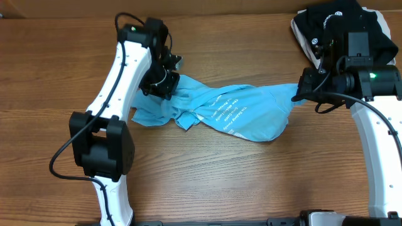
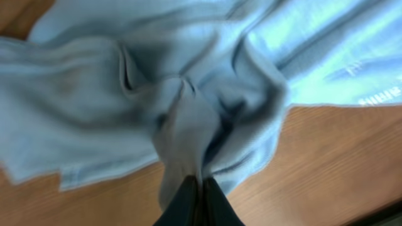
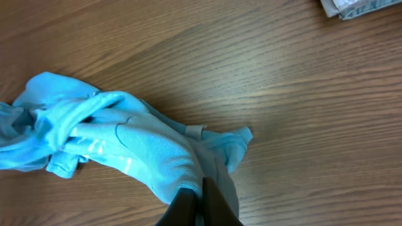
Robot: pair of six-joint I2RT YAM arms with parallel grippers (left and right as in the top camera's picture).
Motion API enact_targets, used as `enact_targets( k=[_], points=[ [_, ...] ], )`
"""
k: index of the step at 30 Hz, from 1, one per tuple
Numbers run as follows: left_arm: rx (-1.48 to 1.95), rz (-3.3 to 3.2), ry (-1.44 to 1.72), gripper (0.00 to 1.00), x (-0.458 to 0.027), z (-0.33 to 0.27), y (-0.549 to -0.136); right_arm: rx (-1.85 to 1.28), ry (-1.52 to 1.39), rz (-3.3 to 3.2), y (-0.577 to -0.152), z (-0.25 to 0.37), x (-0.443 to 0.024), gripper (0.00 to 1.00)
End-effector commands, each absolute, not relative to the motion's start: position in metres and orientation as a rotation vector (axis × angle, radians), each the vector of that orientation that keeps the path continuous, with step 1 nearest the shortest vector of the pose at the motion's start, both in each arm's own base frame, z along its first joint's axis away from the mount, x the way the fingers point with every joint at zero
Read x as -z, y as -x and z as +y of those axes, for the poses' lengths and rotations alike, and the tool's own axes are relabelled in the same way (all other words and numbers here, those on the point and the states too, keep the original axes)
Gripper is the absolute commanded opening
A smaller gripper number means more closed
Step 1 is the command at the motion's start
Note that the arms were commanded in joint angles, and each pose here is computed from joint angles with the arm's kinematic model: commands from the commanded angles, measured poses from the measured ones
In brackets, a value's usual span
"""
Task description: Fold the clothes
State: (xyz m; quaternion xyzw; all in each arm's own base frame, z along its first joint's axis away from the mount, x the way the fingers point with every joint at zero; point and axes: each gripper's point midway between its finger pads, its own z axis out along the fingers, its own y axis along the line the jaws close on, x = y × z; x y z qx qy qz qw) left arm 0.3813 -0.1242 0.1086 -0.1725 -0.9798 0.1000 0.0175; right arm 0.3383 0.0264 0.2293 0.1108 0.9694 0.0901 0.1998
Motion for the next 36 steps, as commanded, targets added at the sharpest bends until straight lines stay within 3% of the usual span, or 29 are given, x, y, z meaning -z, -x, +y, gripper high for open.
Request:
enact_targets(
  k=[1, 7, 8, 10, 11, 17, 27, 36],
  points=[
    [-0.373, -3.078, 0.514, 0.04, -0.09, -0.133, -0.391, -0.246, -0.329, 2.688, -0.343, 0.023, -0.232, 0.04],
    [-0.429, -3.297, 0.596, 0.07, -0.096, -0.146, -0.445, -0.246, -0.328, 2.683, -0.344, 0.023, -0.232, 0.04],
    [-0.44, -3.316, 0.607, 0.18, -0.098, -0.149, -0.45, -0.247, -0.328, 2.683, -0.344, 0.023, -0.232, 0.04],
    [-0.455, -3.349, 0.635, 0.79, -0.101, -0.153, -0.458, -0.246, -0.328, 2.683, -0.344, 0.023, -0.232, 0.04],
    [-0.457, -3.359, 0.663, 1.0, -0.102, -0.155, -0.461, -0.245, -0.328, 2.682, -0.344, 0.023, -0.232, 0.04],
    [-0.44, -3.347, 0.734, 1.0, -0.123, -0.151, -0.461, -0.222, -0.333, 2.678, -0.345, 0.02, -0.232, 0.05],
    [-0.335, -3.215, 0.662, 1.0, -0.146, -0.096, -0.422, -0.219, -0.319, 2.678, -0.345, 0.02, -0.232, 0.11],
    [-0.598, -3.158, 0.763, 1.0, -0.132, -0.091, -0.415, -0.214, -0.296, 2.678, -0.346, 0.02, -0.233, 0.12]
  ],
)
